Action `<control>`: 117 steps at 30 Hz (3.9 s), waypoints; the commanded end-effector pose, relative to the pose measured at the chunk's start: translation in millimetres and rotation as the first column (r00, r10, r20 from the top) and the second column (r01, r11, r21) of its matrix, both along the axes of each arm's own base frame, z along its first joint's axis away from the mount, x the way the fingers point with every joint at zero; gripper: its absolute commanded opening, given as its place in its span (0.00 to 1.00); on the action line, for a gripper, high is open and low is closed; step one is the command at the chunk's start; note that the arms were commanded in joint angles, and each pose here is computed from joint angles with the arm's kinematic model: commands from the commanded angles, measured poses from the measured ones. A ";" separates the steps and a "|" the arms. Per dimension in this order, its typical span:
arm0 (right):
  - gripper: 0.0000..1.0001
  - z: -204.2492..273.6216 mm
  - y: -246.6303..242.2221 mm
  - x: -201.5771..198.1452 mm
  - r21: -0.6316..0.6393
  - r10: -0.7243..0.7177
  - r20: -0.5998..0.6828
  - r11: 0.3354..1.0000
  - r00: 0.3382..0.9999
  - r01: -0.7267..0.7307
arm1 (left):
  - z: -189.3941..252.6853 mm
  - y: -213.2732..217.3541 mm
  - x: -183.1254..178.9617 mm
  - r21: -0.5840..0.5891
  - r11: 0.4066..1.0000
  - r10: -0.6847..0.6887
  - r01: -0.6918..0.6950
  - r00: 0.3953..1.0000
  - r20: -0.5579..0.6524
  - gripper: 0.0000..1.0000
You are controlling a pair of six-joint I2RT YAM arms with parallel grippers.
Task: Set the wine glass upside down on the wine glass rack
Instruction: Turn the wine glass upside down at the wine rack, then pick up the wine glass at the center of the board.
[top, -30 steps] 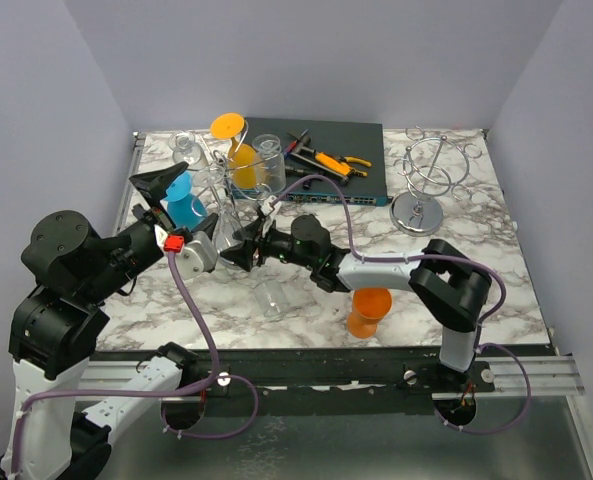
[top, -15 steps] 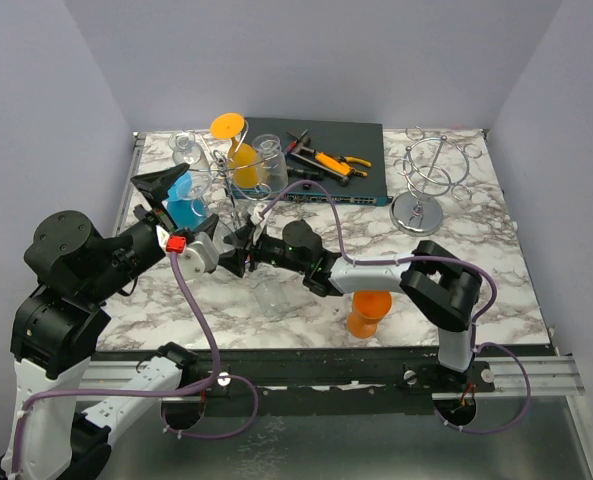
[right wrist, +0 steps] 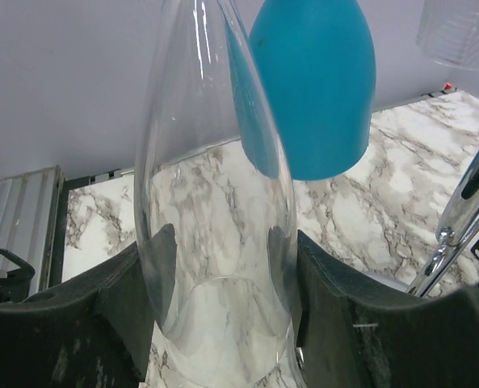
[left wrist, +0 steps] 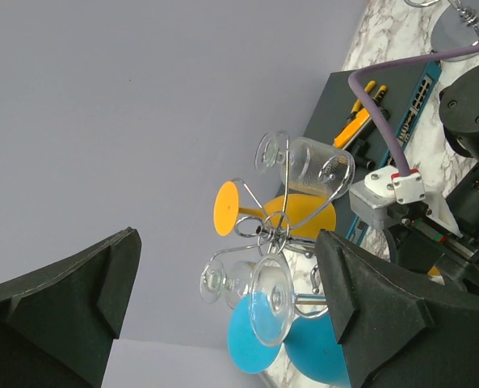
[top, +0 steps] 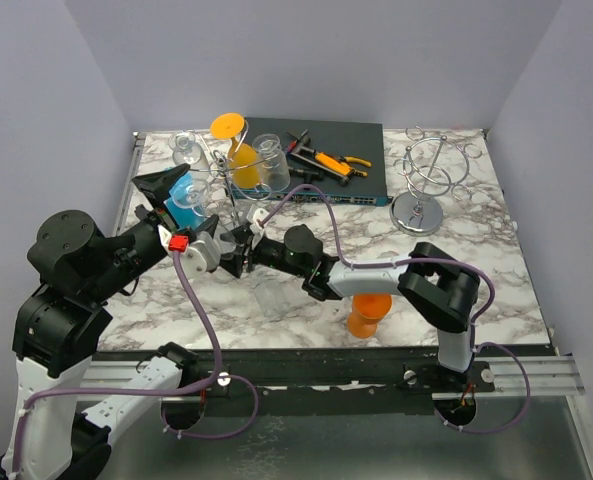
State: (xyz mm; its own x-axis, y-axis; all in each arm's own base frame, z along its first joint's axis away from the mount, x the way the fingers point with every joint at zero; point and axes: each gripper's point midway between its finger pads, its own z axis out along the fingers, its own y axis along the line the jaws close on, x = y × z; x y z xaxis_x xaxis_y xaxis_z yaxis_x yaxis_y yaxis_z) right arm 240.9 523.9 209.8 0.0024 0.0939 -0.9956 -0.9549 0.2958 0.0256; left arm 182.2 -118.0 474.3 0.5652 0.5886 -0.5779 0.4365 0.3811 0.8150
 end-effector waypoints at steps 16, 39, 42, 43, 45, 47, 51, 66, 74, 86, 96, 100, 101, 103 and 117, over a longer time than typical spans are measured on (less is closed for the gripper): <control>0.14 9.3 -22.8 -2.4 0.131 -0.077 0.052 0.989 0.996 0.069 | -7.4 3.9 7.0 0.024 0.999 0.034 -0.034 0.999 0.001 0.99; 0.84 4.8 -40.0 1.1 0.090 -0.136 0.024 0.987 0.990 0.133 | -13.5 2.6 10.6 0.019 0.999 0.038 -0.038 0.999 -0.014 0.99; 0.85 1.6 -58.7 -3.7 0.042 -0.164 -0.051 0.985 0.985 0.166 | -13.9 1.6 10.6 -0.005 0.999 0.039 -0.039 0.999 -0.037 0.99; 0.85 2.4 -67.4 -2.8 0.024 -0.196 -0.081 0.980 0.977 0.198 | -13.9 1.0 10.6 -0.019 0.999 0.039 -0.040 0.998 -0.050 0.99; 0.85 -18.9 -82.7 -7.0 -0.093 -0.233 -0.154 0.971 0.960 0.220 | -15.1 0.0 11.1 -0.055 0.997 0.043 -0.049 0.995 -0.090 0.99; 0.83 -39.8 -97.6 -13.2 -0.214 -0.279 -0.231 0.949 0.932 0.232 | -17.8 -1.7 10.6 -0.094 0.994 0.042 -0.055 0.990 -0.134 0.99; 0.82 -79.3 -124.6 -33.4 -0.417 -0.363 -0.375 0.888 0.853 0.195 | -24.7 -5.6 7.5 -0.135 0.990 0.022 -0.049 0.982 -0.189 0.99; 0.99 -153.9 -120.9 -42.7 -0.722 -0.529 -0.429 0.688 0.732 0.073 | -18.9 -6.8 3.2 -0.155 0.987 0.006 -0.036 0.982 -0.188 0.99; 0.99 -192.5 -131.7 -51.7 -0.787 -0.588 -0.397 0.613 0.705 0.069 | -15.2 -4.4 1.0 -0.156 0.987 0.011 -0.039 0.985 -0.172 0.99; 0.60 -131.9 -135.6 -42.0 -0.638 -0.443 -0.314 0.753 0.840 0.159 | -23.8 -9.3 2.5 -0.153 0.988 -0.007 -0.024 0.980 -0.199 0.99; 0.43 -58.2 -157.0 -39.2 -0.443 -0.401 -0.240 0.856 0.884 0.267 | -27.4 -16.7 4.1 -0.187 0.982 -0.034 -0.015 0.966 -0.255 0.97; 0.35 -59.3 -160.5 -42.3 -0.461 -0.393 -0.234 0.850 0.889 0.254 | -37.2 -22.2 2.1 -0.205 0.979 -0.061 -0.002 0.951 -0.302 0.92; 0.33 -63.3 -160.5 -42.8 -0.477 -0.397 -0.239 0.843 0.886 0.249 | -38.8 -22.6 1.1 -0.203 0.979 -0.066 0.004 0.951 -0.302 0.92; 0.28 -70.4 -159.8 -45.5 -0.497 -0.393 -0.250 0.836 0.885 0.231 | -40.0 -22.7 1.5 -0.203 0.979 -0.065 0.002 0.950 -0.306 0.91; 0.05 85.9 -166.9 -23.9 -0.122 -0.407 -0.137 0.911 0.903 0.393 | -16.2 -22.7 18.0 -0.413 0.891 -0.032 -0.188 0.881 -0.471 0.99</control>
